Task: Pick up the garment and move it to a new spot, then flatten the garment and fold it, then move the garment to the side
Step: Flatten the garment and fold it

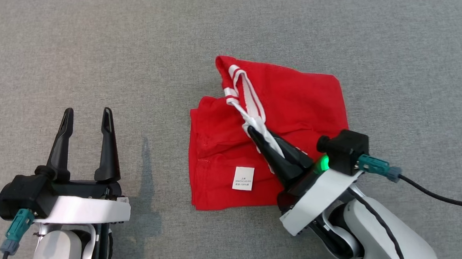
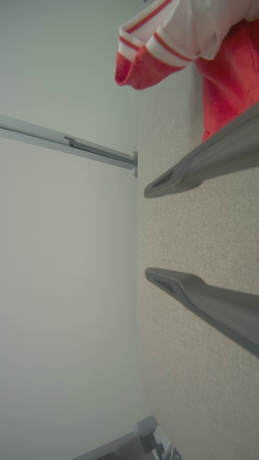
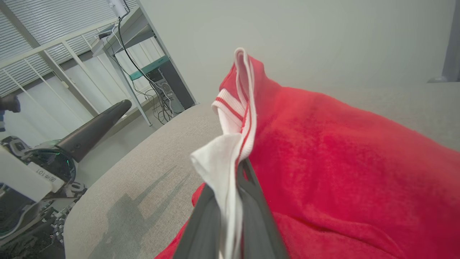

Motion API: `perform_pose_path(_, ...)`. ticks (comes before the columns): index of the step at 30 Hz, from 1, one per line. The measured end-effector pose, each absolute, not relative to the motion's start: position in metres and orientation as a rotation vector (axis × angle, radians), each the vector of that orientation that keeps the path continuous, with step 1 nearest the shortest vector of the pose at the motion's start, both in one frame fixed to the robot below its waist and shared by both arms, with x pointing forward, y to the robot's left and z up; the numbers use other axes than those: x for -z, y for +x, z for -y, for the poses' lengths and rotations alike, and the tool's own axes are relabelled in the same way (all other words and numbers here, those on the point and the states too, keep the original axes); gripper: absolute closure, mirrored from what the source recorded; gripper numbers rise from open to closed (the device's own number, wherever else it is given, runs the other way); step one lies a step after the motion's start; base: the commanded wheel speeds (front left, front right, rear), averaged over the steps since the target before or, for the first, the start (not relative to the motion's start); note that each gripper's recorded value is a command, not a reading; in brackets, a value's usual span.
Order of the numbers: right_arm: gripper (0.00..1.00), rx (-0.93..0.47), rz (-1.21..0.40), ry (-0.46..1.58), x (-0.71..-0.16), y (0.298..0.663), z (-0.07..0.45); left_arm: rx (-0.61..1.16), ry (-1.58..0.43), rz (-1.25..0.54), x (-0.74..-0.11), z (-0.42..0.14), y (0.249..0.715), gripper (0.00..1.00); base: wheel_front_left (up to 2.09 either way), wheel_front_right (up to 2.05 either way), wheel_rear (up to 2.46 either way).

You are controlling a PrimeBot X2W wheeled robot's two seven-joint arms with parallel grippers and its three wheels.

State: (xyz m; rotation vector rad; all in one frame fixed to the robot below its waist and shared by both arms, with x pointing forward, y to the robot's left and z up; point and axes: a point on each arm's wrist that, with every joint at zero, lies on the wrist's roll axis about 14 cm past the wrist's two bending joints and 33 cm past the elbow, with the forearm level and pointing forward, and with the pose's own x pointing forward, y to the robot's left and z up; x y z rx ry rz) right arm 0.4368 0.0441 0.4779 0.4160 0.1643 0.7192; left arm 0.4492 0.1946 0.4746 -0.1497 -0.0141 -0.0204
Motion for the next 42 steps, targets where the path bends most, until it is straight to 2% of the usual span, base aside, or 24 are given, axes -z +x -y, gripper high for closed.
perform_pose_path(7, 1.0, -0.793, -0.193, 0.473, -0.472, 0.43, -0.07, 0.025, -0.151, 0.004, -0.472, -0.192, 0.447, 0.0, 0.0, 0.0, 0.0)
perform_pose_path(8, 0.84, -0.804, -0.198, 0.472, -0.472, 0.429, -0.073, 0.029, -0.152, 0.003, -0.471, -0.191, 0.447, 0.0, 0.0, 0.0, 0.0)
perform_pose_path(9, 0.53, -0.809, -0.194, 0.485, -0.473, 0.429, -0.075, 0.03, -0.153, 0.001, -0.471, -0.19, 0.446, 0.0, 0.0, 0.0, 0.0)
perform_pose_path(10, 0.0, -0.814, -0.194, 0.499, -0.474, 0.428, -0.078, 0.03, -0.153, 0.0, -0.47, -0.19, 0.446, 0.0, 0.0, 0.0, 0.0)
perform_pose_path(20, 0.0, -0.781, -0.008, 0.63, -0.529, 0.447, -0.064, 0.048, -0.151, 0.009, -0.473, -0.183, 0.449, 0.0, 0.0, 0.0, 0.0)
perform_pose_path(23, 0.0, -0.714, 0.108, 0.633, -0.557, 0.463, -0.039, 0.048, -0.149, 0.014, -0.475, -0.181, 0.449, 0.0, 0.0, 0.0, 0.0)
perform_pose_path(28, 0.0, -0.541, 0.252, 0.527, -0.58, 0.48, 0.024, 0.043, -0.145, 0.029, -0.48, -0.18, 0.449, 0.0, 0.0, 0.0, 0.0)
perform_pose_path(36, 0.0, -0.278, 0.235, 0.259, -0.563, 0.475, 0.127, 0.038, -0.139, 0.041, -0.489, -0.179, 0.441, 0.0, 0.0, 0.0, 0.0)
perform_pose_path(42, 0.0, -0.163, 0.152, 0.119, -0.538, 0.454, 0.174, 0.04, -0.128, 0.046, -0.495, -0.179, 0.433, 0.0, 0.0, 0.0, 0.0)
